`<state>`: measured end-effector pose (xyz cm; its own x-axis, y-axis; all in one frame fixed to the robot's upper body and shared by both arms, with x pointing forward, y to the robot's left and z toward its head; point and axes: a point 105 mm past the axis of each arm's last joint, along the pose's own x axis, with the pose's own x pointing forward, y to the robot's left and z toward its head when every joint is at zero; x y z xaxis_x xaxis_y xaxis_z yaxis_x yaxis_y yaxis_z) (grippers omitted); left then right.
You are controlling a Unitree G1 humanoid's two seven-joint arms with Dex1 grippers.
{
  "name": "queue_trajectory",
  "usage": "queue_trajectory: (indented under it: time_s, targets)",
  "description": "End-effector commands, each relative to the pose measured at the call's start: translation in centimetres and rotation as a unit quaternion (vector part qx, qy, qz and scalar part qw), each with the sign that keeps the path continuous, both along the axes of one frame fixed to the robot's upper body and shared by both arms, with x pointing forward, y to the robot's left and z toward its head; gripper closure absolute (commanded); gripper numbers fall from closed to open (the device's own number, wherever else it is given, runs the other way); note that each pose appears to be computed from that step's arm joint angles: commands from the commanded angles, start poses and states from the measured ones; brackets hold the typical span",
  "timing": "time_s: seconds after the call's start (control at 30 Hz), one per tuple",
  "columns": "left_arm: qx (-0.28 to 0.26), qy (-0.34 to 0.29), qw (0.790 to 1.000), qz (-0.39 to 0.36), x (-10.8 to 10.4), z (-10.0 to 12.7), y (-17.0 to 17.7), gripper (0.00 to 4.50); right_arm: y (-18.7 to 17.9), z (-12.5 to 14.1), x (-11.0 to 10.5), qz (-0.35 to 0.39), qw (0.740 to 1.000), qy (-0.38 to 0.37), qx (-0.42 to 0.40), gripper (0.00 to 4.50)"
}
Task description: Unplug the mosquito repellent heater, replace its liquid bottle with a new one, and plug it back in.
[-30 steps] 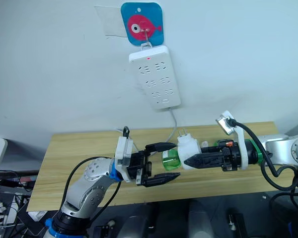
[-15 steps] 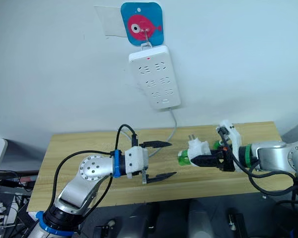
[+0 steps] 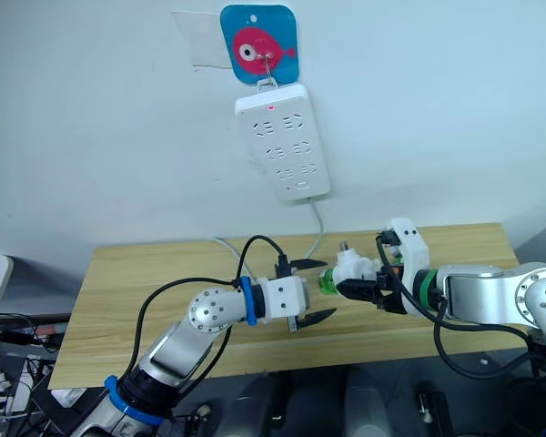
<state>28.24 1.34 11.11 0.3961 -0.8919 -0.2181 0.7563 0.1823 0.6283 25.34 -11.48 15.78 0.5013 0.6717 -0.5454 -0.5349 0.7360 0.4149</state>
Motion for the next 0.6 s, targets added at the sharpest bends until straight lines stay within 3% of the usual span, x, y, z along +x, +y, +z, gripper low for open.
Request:
queue_trajectory:
  time_s: [0.03, 0.2, 0.3, 0.47, 0.6]
  targets:
    - [-0.008, -0.028, 1.000, -0.010, -0.06, 0.82, -0.91, 0.00, 0.74, 0.79, -0.43, 0.006, 1.000, -0.016, 0.012, 1.44]
    - [0.012, -0.031, 0.999, -0.014, 0.02, 0.31, -1.22, 0.00, 0.88, 0.81, -0.17, -0.005, 1.000, -0.018, 0.016, 1.44]
    - [0.015, -0.031, 0.999, -0.011, 0.09, 0.24, -1.42, 0.63, 1.06, 0.89, -0.09, -0.008, 1.000, -0.020, 0.020, 1.44]
    - [0.018, -0.037, 0.999, -0.011, 0.29, 0.25, -1.60, 2.20, 1.18, 0.80, -0.15, -0.008, 1.000, -0.020, 0.021, 1.44]
    - [0.018, -0.038, 0.999, -0.006, 0.52, 0.32, -1.45, 2.26, 1.23, 0.51, -0.45, -0.008, 1.000, -0.016, 0.022, 1.44]
